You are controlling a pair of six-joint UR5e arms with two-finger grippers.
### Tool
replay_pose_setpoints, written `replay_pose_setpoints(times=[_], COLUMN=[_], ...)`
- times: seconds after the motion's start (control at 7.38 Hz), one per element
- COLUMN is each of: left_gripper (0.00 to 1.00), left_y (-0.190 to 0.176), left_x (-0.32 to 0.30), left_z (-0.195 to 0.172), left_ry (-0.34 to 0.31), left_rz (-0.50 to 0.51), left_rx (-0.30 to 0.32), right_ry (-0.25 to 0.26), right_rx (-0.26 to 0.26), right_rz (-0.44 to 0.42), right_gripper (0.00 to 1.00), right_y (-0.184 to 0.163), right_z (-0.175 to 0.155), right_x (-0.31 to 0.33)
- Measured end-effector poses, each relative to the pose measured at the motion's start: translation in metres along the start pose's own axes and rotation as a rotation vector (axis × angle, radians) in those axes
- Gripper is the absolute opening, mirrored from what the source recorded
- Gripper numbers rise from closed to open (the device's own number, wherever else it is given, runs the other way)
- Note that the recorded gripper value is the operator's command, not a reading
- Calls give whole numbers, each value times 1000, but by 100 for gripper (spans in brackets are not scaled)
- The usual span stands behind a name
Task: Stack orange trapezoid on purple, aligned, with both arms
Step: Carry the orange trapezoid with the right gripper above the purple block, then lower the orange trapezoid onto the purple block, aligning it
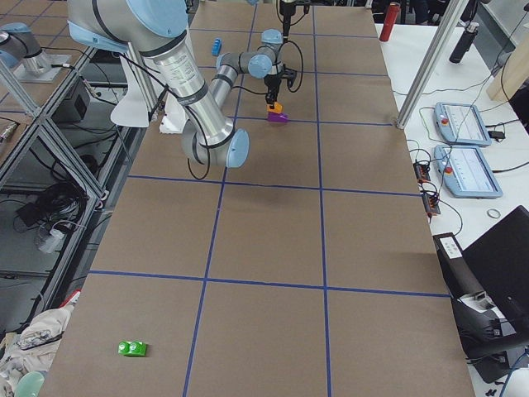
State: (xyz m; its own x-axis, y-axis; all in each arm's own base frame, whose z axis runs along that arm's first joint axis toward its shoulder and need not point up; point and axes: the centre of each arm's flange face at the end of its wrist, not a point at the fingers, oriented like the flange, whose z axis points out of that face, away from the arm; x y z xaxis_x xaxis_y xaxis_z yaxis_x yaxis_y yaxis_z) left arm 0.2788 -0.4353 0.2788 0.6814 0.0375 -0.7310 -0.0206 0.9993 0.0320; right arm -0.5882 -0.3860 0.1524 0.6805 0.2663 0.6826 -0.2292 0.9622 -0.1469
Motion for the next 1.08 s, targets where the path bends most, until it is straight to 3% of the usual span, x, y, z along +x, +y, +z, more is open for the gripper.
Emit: replay_pose_setpoints(times=[1.08], left_gripper=[100], left_y=[0], left_x=[1], left_z=[3], left_ry=[-2], left_rz=[2], left_rx=[-4], right_ry=[10], right_rx=[5], right_rz=[0], right_gripper=[0], right_y=[-1], right_z=[8], right_x=[-1])
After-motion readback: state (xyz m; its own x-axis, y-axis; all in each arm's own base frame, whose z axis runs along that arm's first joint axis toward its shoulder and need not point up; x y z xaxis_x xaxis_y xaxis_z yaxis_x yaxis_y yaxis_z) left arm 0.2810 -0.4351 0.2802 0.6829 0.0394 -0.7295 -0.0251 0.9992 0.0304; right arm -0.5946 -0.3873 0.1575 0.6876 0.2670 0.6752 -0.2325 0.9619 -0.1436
